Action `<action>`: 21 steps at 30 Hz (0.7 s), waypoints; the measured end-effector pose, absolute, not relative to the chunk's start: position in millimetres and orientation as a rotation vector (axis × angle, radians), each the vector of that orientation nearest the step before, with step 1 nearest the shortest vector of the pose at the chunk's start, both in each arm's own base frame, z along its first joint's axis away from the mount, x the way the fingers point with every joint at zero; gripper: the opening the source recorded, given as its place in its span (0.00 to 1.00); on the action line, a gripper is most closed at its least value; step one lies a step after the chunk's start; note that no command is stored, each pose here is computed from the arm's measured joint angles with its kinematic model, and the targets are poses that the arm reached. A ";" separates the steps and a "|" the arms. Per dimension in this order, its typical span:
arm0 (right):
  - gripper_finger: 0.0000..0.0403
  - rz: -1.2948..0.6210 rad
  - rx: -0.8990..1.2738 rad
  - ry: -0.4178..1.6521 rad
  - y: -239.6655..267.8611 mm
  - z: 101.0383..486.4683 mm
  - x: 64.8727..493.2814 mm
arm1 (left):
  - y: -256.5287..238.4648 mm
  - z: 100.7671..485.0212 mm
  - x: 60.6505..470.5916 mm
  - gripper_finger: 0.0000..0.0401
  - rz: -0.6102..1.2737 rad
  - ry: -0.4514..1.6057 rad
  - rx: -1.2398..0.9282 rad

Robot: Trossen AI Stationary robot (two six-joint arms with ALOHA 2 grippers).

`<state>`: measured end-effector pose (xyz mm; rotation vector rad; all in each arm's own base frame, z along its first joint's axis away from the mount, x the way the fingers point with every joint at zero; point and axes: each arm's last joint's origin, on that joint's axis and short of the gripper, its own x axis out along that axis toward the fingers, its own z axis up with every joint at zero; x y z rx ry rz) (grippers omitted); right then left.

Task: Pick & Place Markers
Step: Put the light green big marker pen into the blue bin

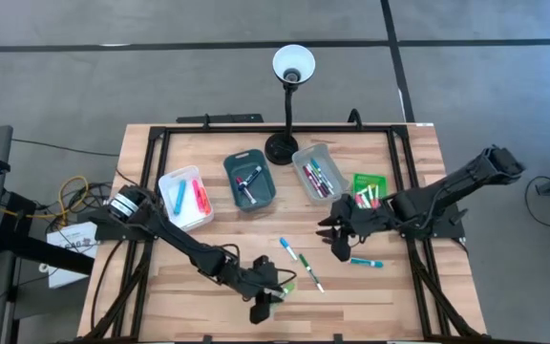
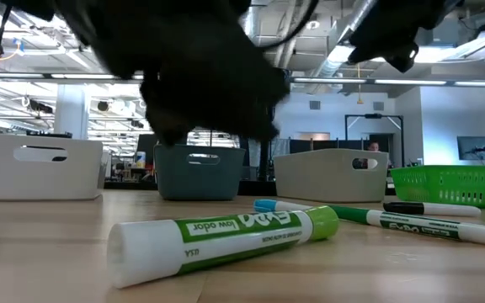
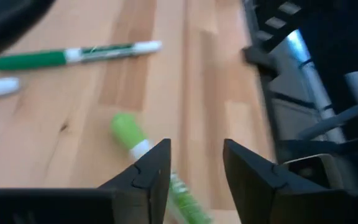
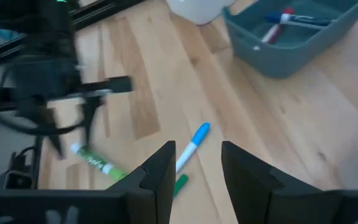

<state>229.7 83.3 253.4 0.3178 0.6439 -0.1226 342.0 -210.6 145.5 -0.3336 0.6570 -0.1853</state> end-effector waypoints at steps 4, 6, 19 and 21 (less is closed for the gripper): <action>0.29 -0.093 0.321 0.656 93.5 250.7 228.5 | -212.5 130.2 341.9 0.40 -0.146 0.684 -0.324; 0.29 -0.084 0.330 0.655 97.5 249.6 229.4 | -212.8 126.1 342.3 0.42 -0.142 0.690 -0.326; 0.29 -0.069 0.323 0.676 108.7 237.9 236.8 | -215.4 114.5 339.6 0.42 -0.098 0.703 -0.295; 0.29 -0.067 0.325 0.676 109.8 236.2 238.7 | -218.5 110.4 338.4 0.42 -0.105 0.708 -0.290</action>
